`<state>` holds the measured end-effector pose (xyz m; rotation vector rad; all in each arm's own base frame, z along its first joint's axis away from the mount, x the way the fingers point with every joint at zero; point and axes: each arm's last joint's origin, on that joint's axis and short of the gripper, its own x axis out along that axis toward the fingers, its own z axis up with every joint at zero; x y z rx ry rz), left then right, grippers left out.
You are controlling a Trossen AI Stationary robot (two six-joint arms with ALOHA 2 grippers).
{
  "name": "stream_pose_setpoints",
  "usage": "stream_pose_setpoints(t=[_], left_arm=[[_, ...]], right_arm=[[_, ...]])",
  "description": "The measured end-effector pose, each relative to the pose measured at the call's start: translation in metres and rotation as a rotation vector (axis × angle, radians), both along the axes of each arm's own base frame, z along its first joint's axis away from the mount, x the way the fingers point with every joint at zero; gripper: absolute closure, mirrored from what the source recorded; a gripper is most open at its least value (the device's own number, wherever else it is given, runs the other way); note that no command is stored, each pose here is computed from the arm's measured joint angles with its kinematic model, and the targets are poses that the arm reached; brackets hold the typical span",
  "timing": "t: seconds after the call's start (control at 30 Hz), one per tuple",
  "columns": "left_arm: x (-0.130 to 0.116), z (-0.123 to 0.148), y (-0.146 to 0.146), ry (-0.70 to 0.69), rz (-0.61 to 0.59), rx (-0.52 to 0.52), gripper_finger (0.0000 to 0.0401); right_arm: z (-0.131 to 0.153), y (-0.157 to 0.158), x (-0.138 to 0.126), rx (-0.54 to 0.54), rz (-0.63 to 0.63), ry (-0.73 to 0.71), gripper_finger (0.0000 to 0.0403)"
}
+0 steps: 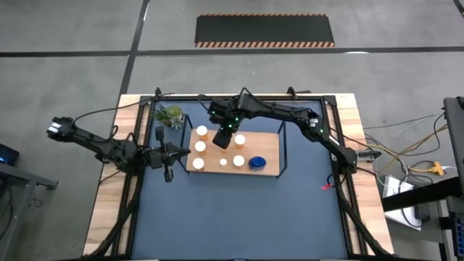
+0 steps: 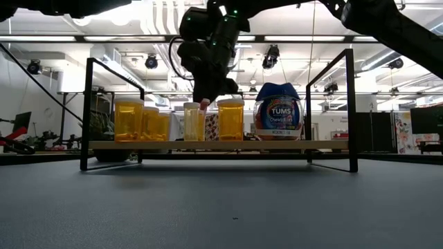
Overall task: Pick and place medicine bottles onto shelf by color
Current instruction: Put the pink pill bottle on to the shelf aligned with the small pill bottles
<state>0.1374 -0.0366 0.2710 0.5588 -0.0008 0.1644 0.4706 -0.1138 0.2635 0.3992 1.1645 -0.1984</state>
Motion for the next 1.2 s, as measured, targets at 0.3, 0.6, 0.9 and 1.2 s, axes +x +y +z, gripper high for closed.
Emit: stream_pose_setpoints(t=[0.3,0.6,0.9,1.2], left_arm=[[0.000,0.000,0.000,0.000,0.001,0.000,0.0401],[0.000,0.000,0.000,0.000,0.001,0.000,0.0401],[0.000,0.000,0.000,0.000,0.002,0.000,0.0401],[0.000,0.000,0.000,0.001,0.008,0.000,0.0401]], right_arm=[[-0.012,0.010,0.001,0.011,0.048,0.038,0.0300],[-0.013,0.023,0.003,-0.003,0.118,0.036,0.0300],[-0.013,0.024,0.004,-0.016,0.142,0.033,0.0300],[0.000,0.023,0.007,-0.041,0.156,-0.034,0.0300]])
